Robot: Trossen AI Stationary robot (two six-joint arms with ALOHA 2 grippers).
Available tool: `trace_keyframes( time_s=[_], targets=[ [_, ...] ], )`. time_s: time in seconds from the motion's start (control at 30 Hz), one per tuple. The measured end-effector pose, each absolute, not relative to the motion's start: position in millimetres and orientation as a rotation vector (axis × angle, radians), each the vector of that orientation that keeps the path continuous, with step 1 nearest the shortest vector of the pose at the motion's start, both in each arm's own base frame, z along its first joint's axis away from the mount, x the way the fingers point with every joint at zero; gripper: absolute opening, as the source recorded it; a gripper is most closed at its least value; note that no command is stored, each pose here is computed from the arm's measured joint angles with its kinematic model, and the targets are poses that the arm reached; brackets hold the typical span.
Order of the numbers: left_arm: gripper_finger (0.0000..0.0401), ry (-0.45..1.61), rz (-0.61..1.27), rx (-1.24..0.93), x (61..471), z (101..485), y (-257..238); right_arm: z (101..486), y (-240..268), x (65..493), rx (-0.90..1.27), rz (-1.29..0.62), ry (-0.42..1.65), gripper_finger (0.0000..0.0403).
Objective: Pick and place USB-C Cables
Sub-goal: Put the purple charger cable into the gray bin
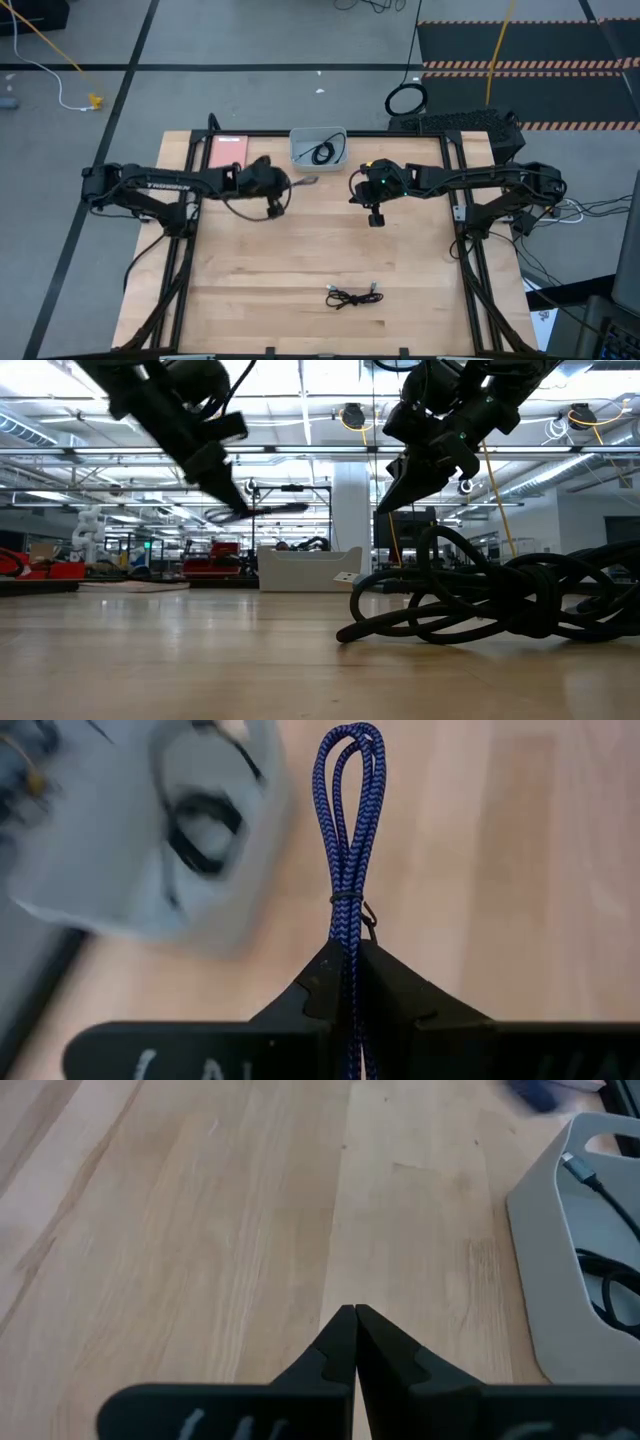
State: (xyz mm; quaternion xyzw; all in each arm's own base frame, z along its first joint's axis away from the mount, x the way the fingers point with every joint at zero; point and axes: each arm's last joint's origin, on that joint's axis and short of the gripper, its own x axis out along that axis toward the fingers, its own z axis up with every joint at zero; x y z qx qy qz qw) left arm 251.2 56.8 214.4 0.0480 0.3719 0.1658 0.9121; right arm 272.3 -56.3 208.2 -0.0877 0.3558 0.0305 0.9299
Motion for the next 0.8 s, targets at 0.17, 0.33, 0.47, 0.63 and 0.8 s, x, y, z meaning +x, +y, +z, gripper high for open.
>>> trace_keyframes(
  time_s=[0.17,0.33,0.47,0.63,0.8],
  targets=[
    [0.0030,0.711,0.369,0.189,254.5,243.8,87.8,212.3,-56.6,273.5,-0.190,0.056,0.692,0.0000],
    [0.0030,0.671,0.406,0.210,257.5,269.8,121.7,212.6,-56.8,273.0,-0.240,0.073,0.692,0.0000],
    [0.0030,0.680,0.409,0.234,273.9,280.1,145.6,212.8,-56.9,273.2,-0.269,0.080,0.690,0.0000],
    [0.0030,0.723,0.381,0.227,304.1,272.7,177.0,211.4,-56.7,272.0,-0.257,0.081,0.708,0.0000],
    [0.0030,0.776,0.342,0.187,327.4,250.1,200.4,206.9,-55.8,267.9,-0.239,0.093,0.770,0.0000]
  ],
)
